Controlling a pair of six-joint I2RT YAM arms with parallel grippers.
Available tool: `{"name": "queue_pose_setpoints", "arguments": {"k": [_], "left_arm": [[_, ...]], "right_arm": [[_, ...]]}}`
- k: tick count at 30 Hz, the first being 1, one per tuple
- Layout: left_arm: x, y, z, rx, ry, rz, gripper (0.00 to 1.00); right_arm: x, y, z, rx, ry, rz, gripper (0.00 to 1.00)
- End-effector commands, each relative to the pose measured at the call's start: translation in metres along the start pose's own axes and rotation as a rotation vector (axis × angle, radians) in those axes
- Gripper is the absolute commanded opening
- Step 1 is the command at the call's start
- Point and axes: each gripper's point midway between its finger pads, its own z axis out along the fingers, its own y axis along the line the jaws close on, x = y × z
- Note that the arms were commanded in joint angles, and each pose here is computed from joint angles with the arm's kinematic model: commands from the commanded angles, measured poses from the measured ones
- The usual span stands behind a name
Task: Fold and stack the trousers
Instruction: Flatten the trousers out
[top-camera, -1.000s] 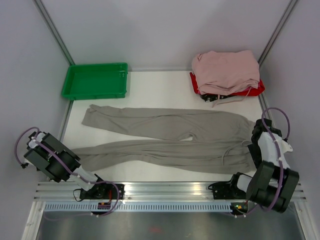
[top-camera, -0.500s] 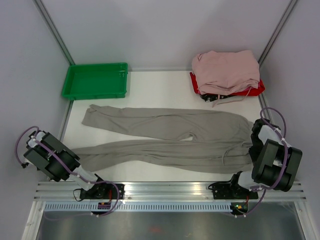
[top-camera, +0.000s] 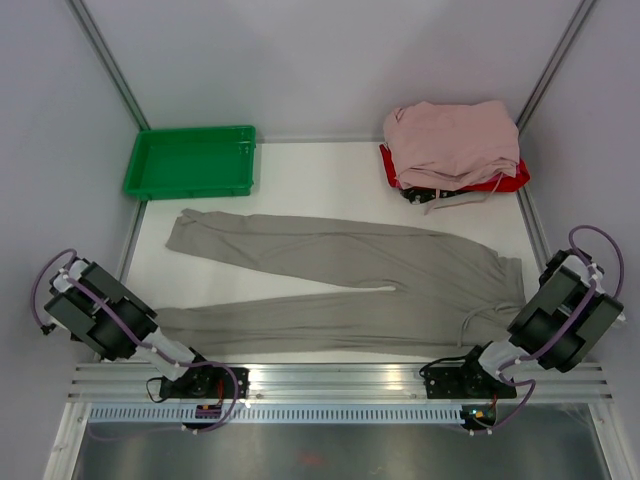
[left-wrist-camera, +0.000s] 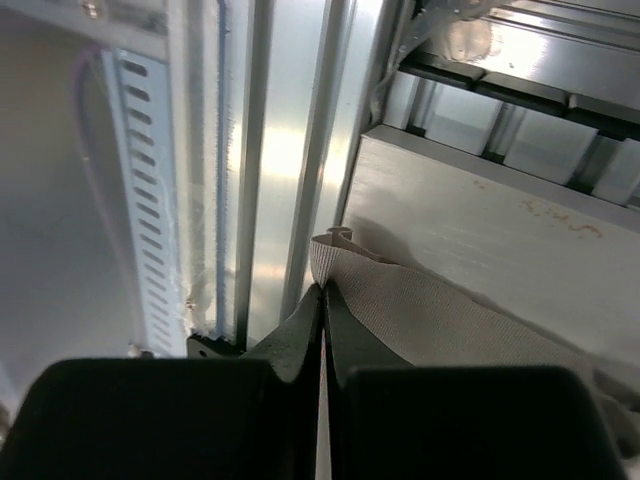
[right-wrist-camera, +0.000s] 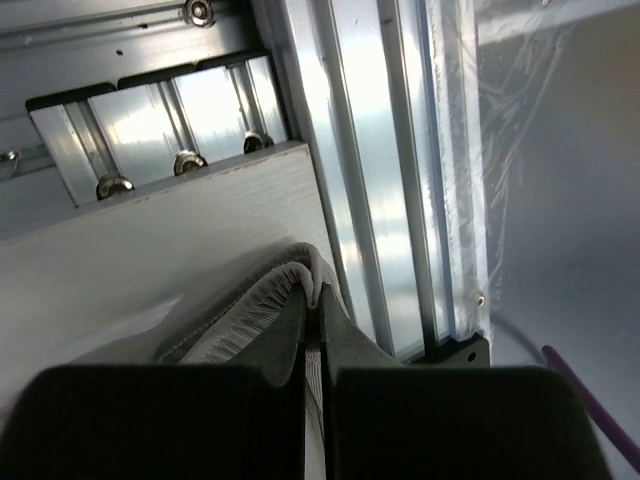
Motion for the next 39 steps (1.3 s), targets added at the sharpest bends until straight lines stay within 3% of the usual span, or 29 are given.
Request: {"name": "queue_pose_setpoints", "arguments": {"k": [1,6,11,16,18,19,20,21,23,24,26,29,33,36,39], "left_arm": [[-0.054,0.006,-0.005,-0.082,-0.169,-0.029,0.02],[-0.071,0.015,-0.013,-0.108,-0.245,0.016,0.02],[-0.068,-0.037,-0.018,0.191,-0.264,0.118,0.02],[-0.063,-0.069,-0.040,0.346,-0.297,0.151,0.03],[-0.060,-0.073,-0.040,0.359,-0.275,0.147,0.10],[-0.061,-0.074,-0.039,0.349,-0.265,0.134,0.22],[-0.056,-0.070,-0.038,0.330,-0.242,0.137,0.29],[-0.055,-0.068,-0.037,0.316,-0.231,0.133,0.46],[-0.055,-0.063,-0.044,0.308,-0.219,0.105,0.53],[-0.055,-0.061,-0.048,0.312,-0.222,0.101,0.66],[-0.064,-0.055,-0.067,0.340,-0.257,0.059,0.77],[-0.073,-0.056,-0.096,0.430,-0.309,0.076,0.81],[-0.070,-0.068,-0.150,0.573,-0.423,0.174,0.80],[-0.040,-0.081,-0.181,0.617,-0.462,0.252,0.80],[-0.001,-0.087,-0.196,0.694,-0.393,0.214,0.80]], "right_arm": [[-0.031,-0.009,0.005,0.058,-0.106,-0.018,0.00],[-0.035,-0.014,0.010,0.060,-0.096,0.014,0.00],[-0.043,0.007,0.009,-0.042,-0.094,-0.041,0.00],[-0.050,0.033,-0.005,-0.207,-0.085,-0.031,0.00],[-0.046,0.041,-0.010,-0.251,-0.059,-0.024,0.15],[-0.044,0.044,-0.011,-0.271,-0.045,-0.020,0.24],[-0.039,0.050,-0.015,-0.310,-0.018,-0.010,0.41],[-0.037,0.054,-0.018,-0.332,-0.008,-0.006,0.50],[-0.035,0.059,-0.029,-0.384,-0.009,0.000,0.65],[-0.034,0.059,-0.036,-0.406,-0.004,0.006,0.70],[-0.044,0.057,-0.056,-0.453,-0.041,0.033,0.76],[-0.053,0.050,-0.083,-0.532,-0.068,0.053,0.86],[-0.058,0.049,-0.129,-0.684,-0.113,0.093,0.87],[-0.067,0.054,-0.166,-0.801,-0.250,0.118,0.88],[-0.064,0.076,-0.168,-0.796,-0.306,0.058,0.90]]}}
